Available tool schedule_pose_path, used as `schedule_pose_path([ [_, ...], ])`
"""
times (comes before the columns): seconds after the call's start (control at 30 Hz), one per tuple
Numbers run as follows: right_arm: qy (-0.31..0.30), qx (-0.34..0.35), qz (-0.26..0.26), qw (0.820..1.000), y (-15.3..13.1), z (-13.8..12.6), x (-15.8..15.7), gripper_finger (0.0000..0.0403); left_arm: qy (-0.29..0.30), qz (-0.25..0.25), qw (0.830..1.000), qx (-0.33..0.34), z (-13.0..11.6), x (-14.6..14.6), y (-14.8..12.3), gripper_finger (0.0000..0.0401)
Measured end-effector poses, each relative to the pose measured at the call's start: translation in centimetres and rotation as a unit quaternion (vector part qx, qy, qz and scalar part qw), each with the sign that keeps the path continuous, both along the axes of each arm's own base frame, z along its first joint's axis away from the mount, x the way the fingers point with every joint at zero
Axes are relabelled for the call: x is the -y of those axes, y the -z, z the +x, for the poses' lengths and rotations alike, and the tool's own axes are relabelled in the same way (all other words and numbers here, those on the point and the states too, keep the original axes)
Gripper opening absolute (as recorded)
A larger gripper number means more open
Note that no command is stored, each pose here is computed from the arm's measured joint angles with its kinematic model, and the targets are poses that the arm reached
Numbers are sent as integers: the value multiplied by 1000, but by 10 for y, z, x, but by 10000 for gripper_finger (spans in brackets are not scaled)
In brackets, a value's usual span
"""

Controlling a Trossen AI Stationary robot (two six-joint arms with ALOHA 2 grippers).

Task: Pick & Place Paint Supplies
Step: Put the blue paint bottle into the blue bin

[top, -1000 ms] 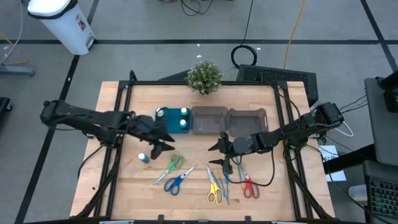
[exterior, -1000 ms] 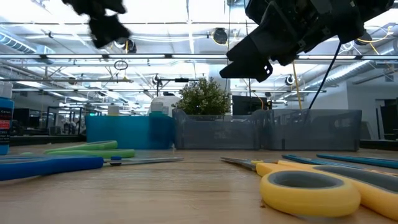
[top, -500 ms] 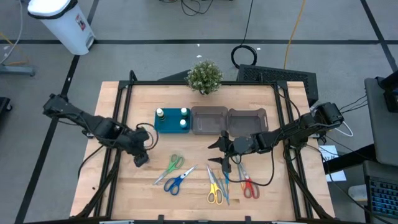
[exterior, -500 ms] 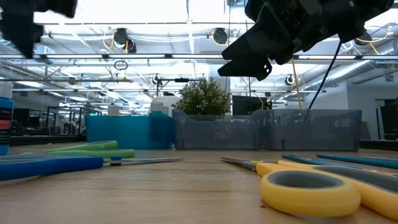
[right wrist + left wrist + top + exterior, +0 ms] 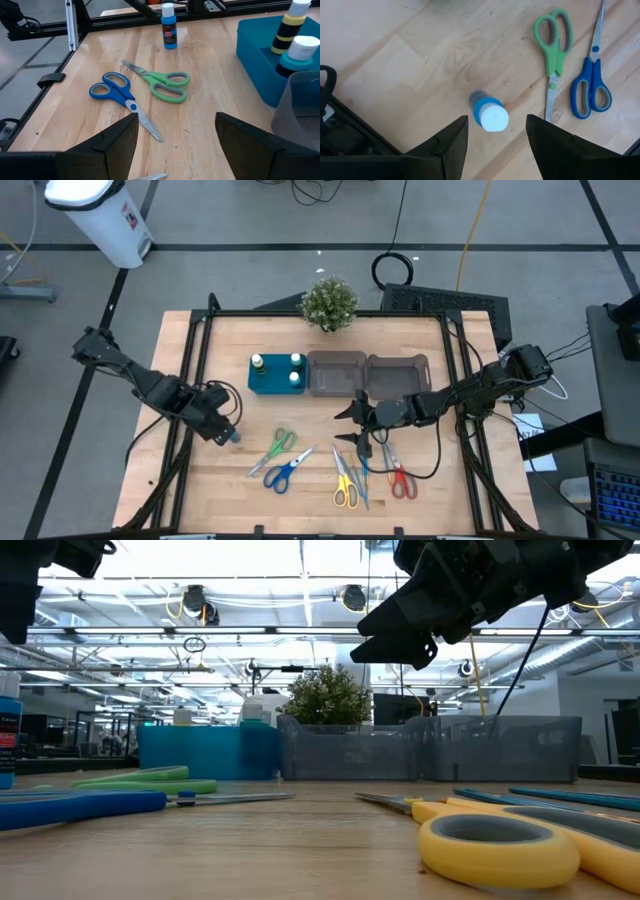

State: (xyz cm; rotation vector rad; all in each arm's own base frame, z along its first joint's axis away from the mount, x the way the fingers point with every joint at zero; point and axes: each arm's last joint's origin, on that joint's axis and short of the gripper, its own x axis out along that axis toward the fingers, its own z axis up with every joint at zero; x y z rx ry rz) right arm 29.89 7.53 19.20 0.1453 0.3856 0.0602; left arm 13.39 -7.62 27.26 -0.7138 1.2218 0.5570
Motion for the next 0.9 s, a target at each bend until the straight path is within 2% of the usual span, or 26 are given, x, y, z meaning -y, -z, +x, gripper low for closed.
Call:
schedule_pose_path([
  [0.6,0,0,0,1000,0,0,0,254,52,37,994,-94,24,18,28,209],
  [0.9,-1,0,0,1000,0,0,-1,254,62,56,990,-115,31,22,38,209],
])
